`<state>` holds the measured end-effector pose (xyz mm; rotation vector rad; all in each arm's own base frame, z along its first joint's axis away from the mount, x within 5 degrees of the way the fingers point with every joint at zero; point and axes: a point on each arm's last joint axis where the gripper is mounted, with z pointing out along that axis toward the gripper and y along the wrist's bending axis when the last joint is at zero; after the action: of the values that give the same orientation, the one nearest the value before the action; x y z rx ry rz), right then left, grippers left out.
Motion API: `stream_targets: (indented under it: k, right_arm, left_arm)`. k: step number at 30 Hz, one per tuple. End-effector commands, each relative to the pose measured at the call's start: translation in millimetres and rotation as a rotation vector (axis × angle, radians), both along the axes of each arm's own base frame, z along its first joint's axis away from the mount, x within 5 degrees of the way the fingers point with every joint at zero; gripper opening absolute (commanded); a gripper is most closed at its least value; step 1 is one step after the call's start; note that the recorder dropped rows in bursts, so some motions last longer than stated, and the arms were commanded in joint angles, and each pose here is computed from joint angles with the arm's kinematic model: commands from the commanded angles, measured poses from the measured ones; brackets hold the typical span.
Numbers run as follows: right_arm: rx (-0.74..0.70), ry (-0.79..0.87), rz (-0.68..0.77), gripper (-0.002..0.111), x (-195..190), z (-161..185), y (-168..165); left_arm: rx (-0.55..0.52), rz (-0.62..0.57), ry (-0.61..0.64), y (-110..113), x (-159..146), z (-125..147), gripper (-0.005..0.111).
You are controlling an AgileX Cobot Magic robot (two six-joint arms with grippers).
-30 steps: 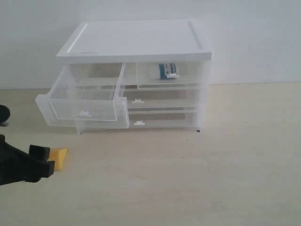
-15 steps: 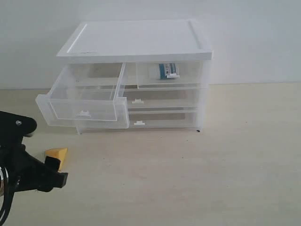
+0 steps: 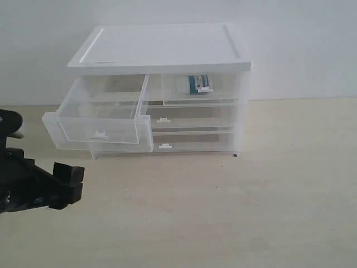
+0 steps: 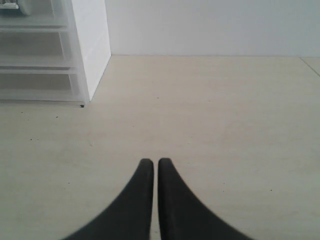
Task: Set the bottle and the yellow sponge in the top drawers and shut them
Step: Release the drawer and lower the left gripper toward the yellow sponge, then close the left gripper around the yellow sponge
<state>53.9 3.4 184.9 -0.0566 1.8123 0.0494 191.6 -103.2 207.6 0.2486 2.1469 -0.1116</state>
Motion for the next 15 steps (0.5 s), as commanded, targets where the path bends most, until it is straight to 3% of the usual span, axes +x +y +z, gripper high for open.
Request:
stream_targets:
  k: [1,5,7,10,13,15]
  right_arm:
    - [0.005,-0.007,-0.002,0.001,0.0,-0.8,0.0]
    - [0.005,-0.007,-0.002,0.001,0.0,-0.8,0.0]
    - [0.005,-0.007,-0.002,0.001,0.0,-0.8,0.0]
    - [0.005,-0.007,-0.002,0.001,0.0,-0.8,0.0]
    - [0.005,-0.007,-0.002,0.001,0.0,-0.8,0.0]
    - [0.005,-0.007,-0.002,0.001,0.0,-0.8,0.0]
  left_arm:
    - [-0.024,0.017,-0.024,1.4,0.1,6.0,0.075]
    - [0.006,0.039,0.047,4.0,-2.6,4.8,0.075]
    - [0.097,-0.034,0.11,2.1,-5.0,3.9,0.075]
    - [0.017,-0.18,0.181,-12.7,-11.8,2.4,0.075]
    - [-0.117,-0.301,0.133,-26.1,-16.1,4.2,0.075]
    - [-0.167,-0.306,0.066,-26.3,-16.7,2.9,0.075]
